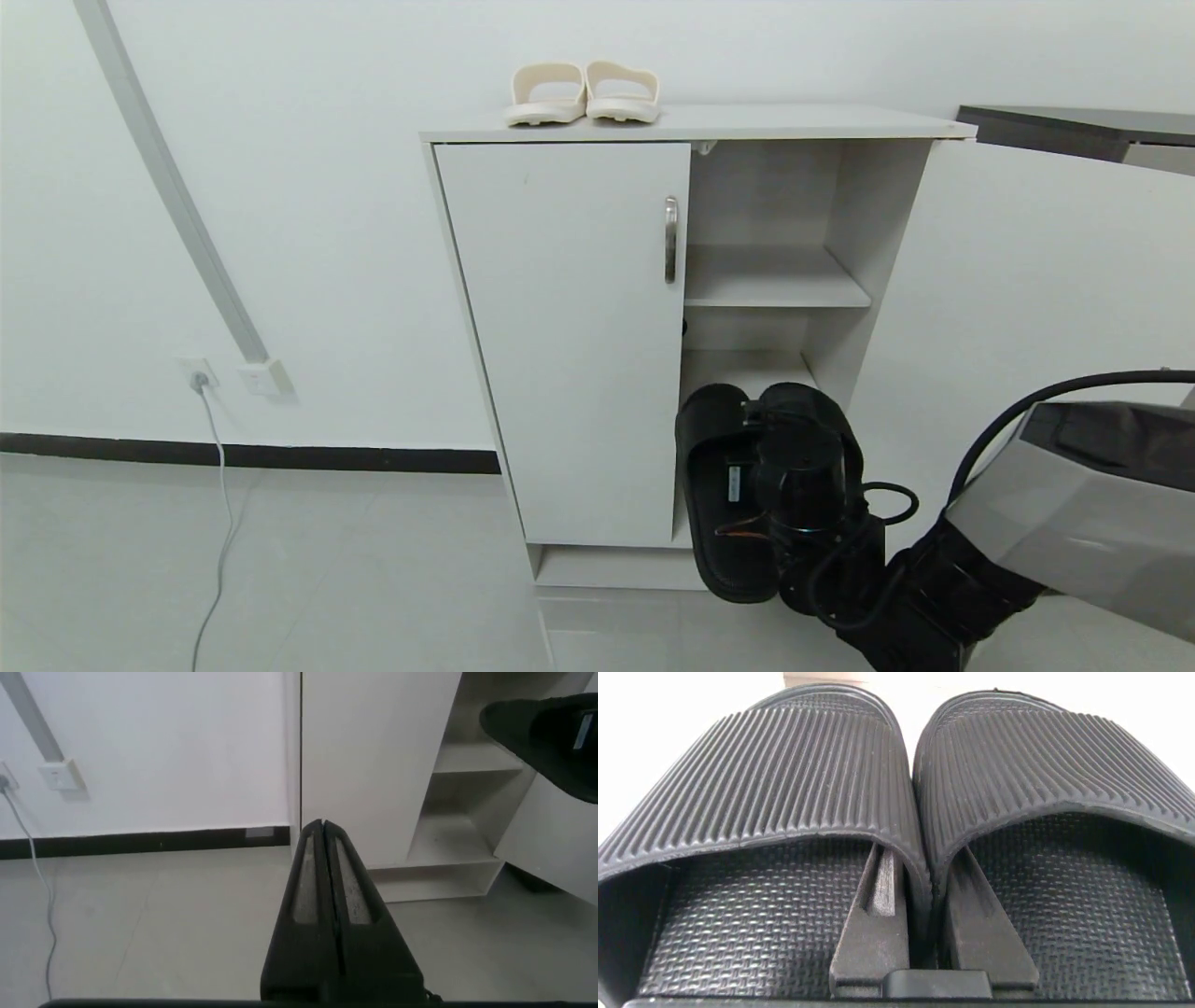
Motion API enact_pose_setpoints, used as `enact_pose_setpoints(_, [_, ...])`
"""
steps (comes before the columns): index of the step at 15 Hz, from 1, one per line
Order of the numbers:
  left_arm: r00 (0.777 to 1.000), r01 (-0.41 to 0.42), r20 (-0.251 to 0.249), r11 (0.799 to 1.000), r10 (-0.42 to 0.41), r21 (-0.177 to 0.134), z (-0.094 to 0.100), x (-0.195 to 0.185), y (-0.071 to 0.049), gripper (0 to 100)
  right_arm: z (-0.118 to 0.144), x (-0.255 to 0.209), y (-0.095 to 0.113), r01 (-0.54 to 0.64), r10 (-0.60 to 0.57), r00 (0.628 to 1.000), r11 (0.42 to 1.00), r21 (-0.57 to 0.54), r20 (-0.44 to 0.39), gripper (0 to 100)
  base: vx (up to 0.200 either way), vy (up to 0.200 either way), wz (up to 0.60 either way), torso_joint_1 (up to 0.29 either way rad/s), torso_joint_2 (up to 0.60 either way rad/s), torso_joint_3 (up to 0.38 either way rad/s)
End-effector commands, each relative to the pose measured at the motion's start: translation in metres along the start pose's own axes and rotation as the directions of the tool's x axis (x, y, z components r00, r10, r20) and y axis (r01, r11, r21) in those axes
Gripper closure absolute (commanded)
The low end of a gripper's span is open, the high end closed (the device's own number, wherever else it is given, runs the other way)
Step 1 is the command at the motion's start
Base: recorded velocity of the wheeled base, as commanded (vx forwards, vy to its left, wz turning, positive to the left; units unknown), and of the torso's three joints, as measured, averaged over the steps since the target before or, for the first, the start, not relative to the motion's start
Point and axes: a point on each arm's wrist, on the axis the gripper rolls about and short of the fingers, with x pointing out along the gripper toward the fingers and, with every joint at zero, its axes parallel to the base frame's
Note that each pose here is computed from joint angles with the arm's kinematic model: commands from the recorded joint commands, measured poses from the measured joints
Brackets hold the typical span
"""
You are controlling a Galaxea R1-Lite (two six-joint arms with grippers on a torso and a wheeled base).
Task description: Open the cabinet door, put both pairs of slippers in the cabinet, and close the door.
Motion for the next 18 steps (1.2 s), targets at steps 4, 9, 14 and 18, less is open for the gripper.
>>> enact_pose_setpoints(4, [1.000, 0.000, -0.003, 1.000, 0.000, -0.001, 0.000, 0.000, 0.000, 100, -0.011, 0.005, 0.003, 0.008, -0.008, 1.000, 1.000, -0.018, -0.017, 100, 0.000, -0.200, 0.00, 0.001, 0.00, 0.004])
enact_pose_setpoints(9, [1.000, 0.000, -0.003, 1.000, 0.000, -0.001, 0.000, 0.000, 0.000, 100, -0.020, 0.013, 0.012, 0.002, -0.002, 1.000, 1.000, -0.024, -0.022, 100, 0.000, -0.080, 0.00, 0.002, 0.00, 0.000])
enact_pose_setpoints(14, [1.000, -0.002, -0.003, 1.000, 0.002, -0.002, 0.000, 0.000, 0.000, 100, -0.032, 0.021, 0.021, -0.007, 0.006, 1.000, 1.000, -0.026, -0.024, 100, 0.000, 0.000, 0.00, 0.000, 0.00, 0.000])
enact_pose_setpoints(18, [1.000, -0.002, -0.003, 1.000, 0.002, -0.002, 0.000, 0.000, 0.000, 100, -0.032, 0.022, 0.021, -0.006, 0.005, 1.000, 1.000, -0.025, -0.022, 100, 0.000, 0.000, 0.00, 0.000, 0.00, 0.000])
